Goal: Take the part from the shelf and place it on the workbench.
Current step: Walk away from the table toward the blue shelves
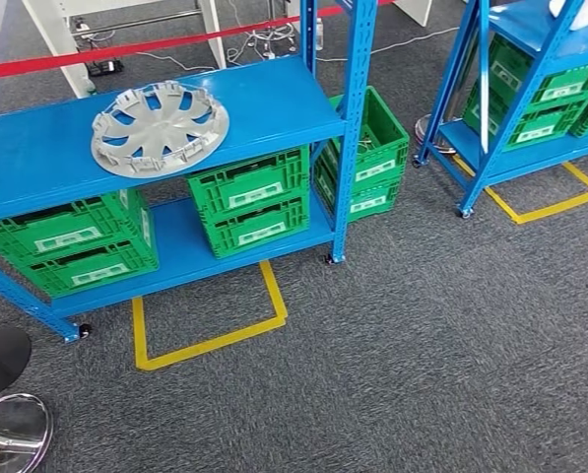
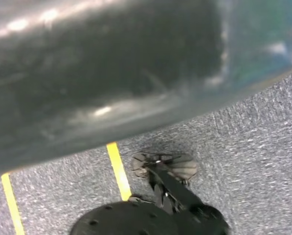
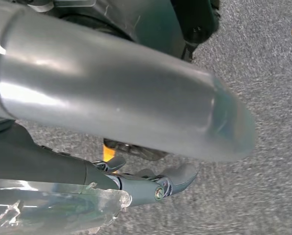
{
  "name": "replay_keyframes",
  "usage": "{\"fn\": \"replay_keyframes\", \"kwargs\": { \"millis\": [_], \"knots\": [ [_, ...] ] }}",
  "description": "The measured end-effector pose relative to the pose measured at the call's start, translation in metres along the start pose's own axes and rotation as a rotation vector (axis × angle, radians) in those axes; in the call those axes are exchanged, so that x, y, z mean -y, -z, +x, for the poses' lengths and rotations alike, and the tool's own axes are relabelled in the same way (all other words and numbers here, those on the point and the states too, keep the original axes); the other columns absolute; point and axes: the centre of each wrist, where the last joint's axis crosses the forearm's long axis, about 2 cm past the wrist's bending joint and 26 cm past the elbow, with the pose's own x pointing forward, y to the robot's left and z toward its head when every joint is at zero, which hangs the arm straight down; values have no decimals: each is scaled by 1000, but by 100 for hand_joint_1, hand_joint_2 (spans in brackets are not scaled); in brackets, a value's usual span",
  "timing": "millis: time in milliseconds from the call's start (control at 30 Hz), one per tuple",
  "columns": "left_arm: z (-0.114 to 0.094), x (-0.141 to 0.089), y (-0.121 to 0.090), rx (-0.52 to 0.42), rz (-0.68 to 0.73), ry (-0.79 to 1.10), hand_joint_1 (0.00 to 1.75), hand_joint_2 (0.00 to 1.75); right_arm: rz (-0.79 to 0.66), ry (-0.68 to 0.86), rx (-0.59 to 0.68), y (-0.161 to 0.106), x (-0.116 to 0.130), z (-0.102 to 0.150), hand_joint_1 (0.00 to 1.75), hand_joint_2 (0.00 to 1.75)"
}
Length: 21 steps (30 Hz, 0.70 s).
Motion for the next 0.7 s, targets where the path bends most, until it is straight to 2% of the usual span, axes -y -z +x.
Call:
{"fn": "replay_keyframes", "kwargs": {
  "millis": [700],
  "knots": [
    [2, 2, -1, 7, -12, 17, 0, 0, 0, 8, -12, -2, 2, -1, 0, 0]
  ]
}}
